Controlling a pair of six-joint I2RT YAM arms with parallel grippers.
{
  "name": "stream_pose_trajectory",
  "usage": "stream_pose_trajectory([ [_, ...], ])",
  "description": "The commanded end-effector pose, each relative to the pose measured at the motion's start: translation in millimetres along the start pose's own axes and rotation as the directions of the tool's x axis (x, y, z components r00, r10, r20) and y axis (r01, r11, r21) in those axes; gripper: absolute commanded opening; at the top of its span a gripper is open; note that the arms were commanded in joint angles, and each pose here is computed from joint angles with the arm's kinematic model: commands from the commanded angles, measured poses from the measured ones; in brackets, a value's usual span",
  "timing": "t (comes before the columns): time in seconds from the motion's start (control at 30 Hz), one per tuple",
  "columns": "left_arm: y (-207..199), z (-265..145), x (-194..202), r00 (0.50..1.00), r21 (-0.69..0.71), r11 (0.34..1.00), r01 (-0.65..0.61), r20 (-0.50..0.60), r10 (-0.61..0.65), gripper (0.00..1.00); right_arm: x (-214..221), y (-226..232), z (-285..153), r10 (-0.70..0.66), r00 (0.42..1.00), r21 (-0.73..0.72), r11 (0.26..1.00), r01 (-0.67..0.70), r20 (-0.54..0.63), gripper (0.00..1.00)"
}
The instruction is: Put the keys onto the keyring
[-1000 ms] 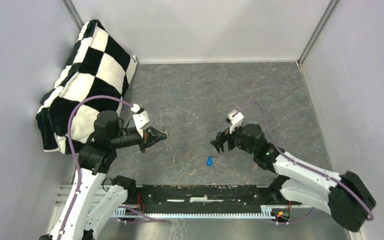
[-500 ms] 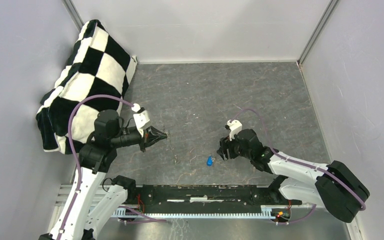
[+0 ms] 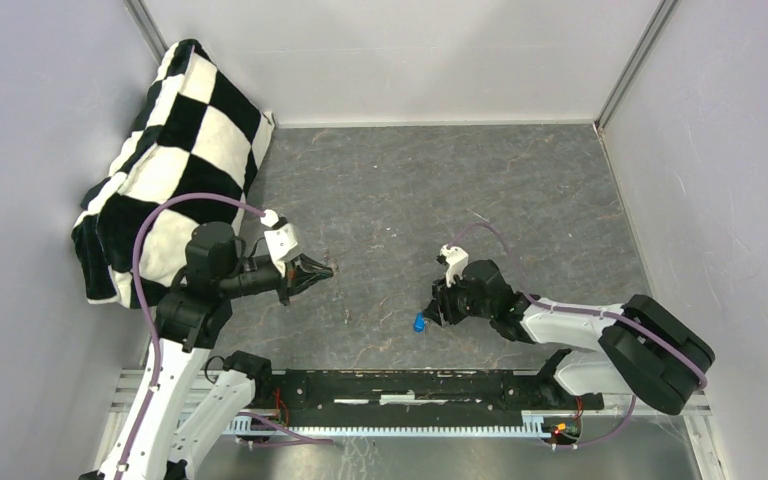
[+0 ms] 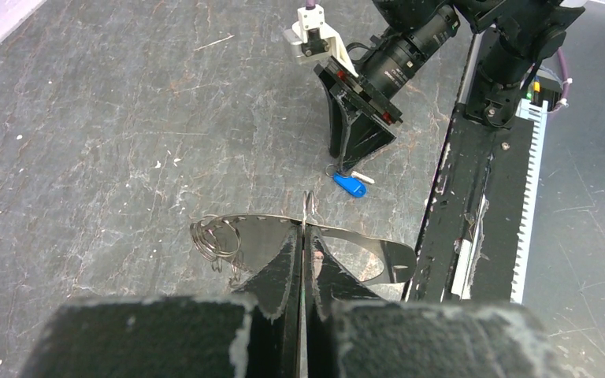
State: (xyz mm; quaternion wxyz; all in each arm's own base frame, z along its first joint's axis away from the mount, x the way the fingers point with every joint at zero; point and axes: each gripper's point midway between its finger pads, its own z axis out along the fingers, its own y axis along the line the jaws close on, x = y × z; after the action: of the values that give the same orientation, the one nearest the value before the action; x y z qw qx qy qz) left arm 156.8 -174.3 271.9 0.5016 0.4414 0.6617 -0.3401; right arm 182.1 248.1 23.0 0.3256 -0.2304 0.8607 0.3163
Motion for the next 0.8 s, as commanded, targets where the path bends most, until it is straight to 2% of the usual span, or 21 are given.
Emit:
stream_pose_trajectory([
  [0.0, 2.2, -4.3, -14.7, 0.997, -0.019, 0.997, -0.074, 0.031, 0.075, 0.02, -8.4, 8.2, 6.7, -0.008, 1.0, -0.015, 1.0, 0.008, 0.007, 0.42],
  [0.23, 0.9, -5.4, -14.6, 0.996, -0.02, 0.997, -0.078, 0.033, 0.078, 0.02, -12.6, 8.4, 11.7, -0.019, 1.0, -0.002, 1.0, 0.019, 0.0, 0.37],
  [0.33, 0.8, -5.4, -13.4, 0.996, -0.02, 0.997, -0.078, 0.03, 0.079, 0.02, -13.4, 7.9, 12.0, -0.019, 1.0, 0.002, 1.0, 0.019, 0.0, 0.31],
  [0.53, 0.3, -5.8, -11.6, 0.996, -0.021, 0.997, -0.081, 0.027, 0.081, 0.02, -14.1, 7.0, 12.0, -0.024, 1.0, 0.01, 1.0, 0.024, 0.001, 0.09],
  [0.67, -0.1, -6.0, -10.1, 0.997, -0.022, 0.997, -0.078, 0.026, 0.079, 0.02, -21.8, 11.0, 10.8, -0.033, 0.999, -0.004, 0.999, 0.033, 0.026, 0.0],
  [0.77, -0.3, -6.0, -9.5, 0.997, -0.023, 0.997, -0.076, 0.026, 0.076, 0.02, -31.1, 16.3, 9.0, -0.042, 0.998, -0.021, 0.999, 0.043, 0.049, 0.0],
])
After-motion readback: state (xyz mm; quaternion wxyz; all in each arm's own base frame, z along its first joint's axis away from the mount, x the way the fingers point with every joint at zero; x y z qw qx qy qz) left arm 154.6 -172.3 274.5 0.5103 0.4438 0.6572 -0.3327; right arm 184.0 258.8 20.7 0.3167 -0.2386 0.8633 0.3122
